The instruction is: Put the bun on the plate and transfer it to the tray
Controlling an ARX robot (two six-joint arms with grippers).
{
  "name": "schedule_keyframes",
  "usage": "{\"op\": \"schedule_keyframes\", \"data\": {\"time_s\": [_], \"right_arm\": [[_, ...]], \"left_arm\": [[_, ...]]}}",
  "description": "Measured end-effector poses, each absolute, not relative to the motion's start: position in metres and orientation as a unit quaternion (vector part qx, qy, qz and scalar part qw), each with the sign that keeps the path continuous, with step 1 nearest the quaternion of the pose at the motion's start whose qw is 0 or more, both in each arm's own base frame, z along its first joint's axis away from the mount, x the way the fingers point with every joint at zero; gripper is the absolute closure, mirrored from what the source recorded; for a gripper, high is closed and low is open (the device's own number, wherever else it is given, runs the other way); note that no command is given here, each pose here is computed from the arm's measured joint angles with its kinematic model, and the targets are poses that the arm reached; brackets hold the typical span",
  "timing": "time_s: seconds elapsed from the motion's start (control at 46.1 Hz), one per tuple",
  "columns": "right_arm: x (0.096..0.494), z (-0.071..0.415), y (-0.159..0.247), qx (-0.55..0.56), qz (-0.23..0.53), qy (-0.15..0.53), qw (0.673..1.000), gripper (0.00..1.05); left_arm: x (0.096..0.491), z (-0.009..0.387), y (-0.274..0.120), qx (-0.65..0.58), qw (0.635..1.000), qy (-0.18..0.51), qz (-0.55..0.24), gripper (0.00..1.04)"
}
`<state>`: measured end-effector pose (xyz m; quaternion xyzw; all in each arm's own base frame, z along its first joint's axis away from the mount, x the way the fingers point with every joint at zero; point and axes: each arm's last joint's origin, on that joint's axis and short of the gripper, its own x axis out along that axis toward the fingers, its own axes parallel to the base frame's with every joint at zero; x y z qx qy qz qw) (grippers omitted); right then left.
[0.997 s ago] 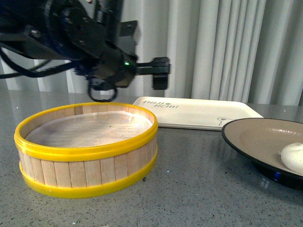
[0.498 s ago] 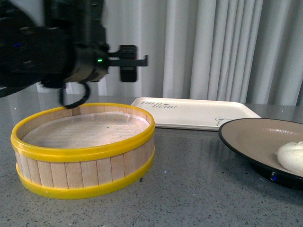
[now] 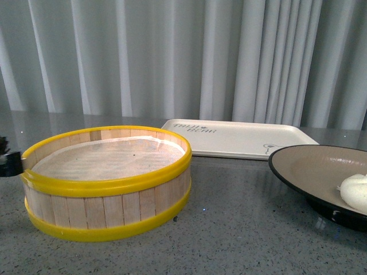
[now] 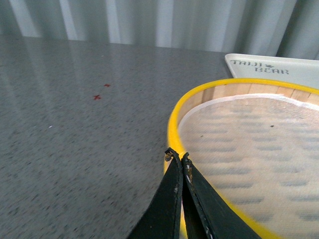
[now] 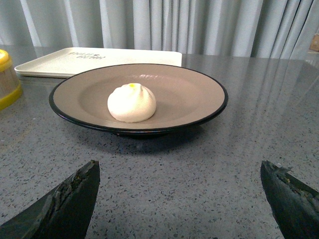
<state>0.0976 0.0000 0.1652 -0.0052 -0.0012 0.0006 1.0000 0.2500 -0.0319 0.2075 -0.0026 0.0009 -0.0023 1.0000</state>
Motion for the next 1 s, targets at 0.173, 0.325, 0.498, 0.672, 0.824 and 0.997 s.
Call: {"op": "schedule_keyframes", "data": {"time_s": [0.173,0.325,0.498,0.672,0.824,0.997], "right_arm": [[0.098,0.165,0.0,-0.005,0.0,-0.001,1.0,0.08],[0.098,0.165,0.0,-0.005,0.0,-0.001,1.0,0.08],[0.098,0.165,0.0,-0.005,0.001,-0.001,1.0,0.08],[0.098,0.165,0.0,-0.005,0.001,-0.001,1.0,0.08],[0.098,0.165,0.0,-0.005,0.001,-0.001,1.0,0.08],[0.098,0.165,0.0,-0.005,0.0,-0.001,1.0,0.08]], "left_arm": [[0.224,0.195,-0.022,-0.002,1.0,0.006,0.0,1.01],[0.208,0.189,-0.018,-0.002,1.0,0.005,-0.003,1.01],[0.187,0.182,-0.009,-0.002,1.0,0.004,-0.003,1.01],[0.169,0.177,0.0,-0.003,1.0,0.005,0.001,1.01],[0.159,0.174,0.0,-0.003,1.0,0.005,0.0,1.01],[0.151,0.165,0.0,-0.003,1.0,0.0,-0.001,1.01]]}}
